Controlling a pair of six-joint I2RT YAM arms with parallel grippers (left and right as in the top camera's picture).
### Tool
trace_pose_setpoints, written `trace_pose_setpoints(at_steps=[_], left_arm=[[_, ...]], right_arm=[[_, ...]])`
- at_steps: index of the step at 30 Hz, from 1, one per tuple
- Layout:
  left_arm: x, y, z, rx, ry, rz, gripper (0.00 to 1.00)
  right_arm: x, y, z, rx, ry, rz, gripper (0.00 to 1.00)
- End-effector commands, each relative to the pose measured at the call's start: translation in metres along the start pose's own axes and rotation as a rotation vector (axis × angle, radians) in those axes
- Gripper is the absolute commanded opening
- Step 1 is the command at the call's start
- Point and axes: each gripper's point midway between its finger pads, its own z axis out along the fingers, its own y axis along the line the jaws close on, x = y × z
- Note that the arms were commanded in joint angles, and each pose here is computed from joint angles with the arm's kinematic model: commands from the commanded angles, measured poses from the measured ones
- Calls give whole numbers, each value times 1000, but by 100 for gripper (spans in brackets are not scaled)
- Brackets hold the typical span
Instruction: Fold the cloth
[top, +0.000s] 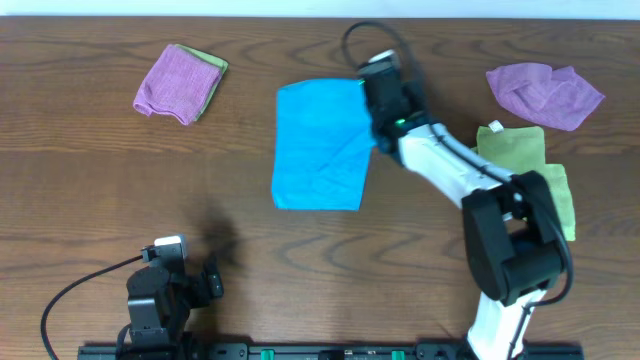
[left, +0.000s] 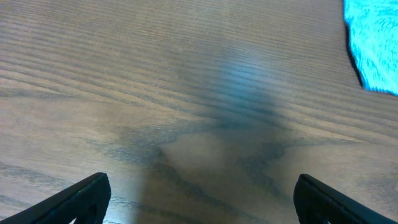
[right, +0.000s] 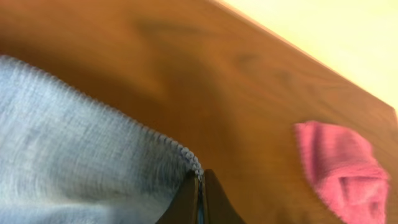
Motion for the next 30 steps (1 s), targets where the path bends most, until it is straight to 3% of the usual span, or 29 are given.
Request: trace_pose_setpoints(at_steps=[1, 3, 6, 11, 16, 21, 26, 30], left_arm=[[11, 2, 4, -7, 31, 21, 95], [11, 2, 4, -7, 31, 21, 95], [11, 2, 4, -7, 31, 21, 95], [11, 2, 4, -7, 31, 21, 95], [11, 2, 4, -7, 31, 21, 95], [11, 2, 4, -7, 31, 21, 95], [11, 2, 4, -7, 31, 21, 95], [11, 2, 4, -7, 31, 21, 95]], right_arm=[[-11, -40, 10, 90, -31, 72, 27], [-15, -51, 14, 110, -48, 101, 49], [-13, -57, 16, 124, -42, 106, 56], [-5, -23, -5, 37, 11, -3, 58], [18, 71, -55, -333, 89, -165, 57], [51, 140, -106, -599, 197, -198, 58], [62, 177, -141, -791, 234, -208, 59], [65, 177, -138, -794, 261, -173, 59]])
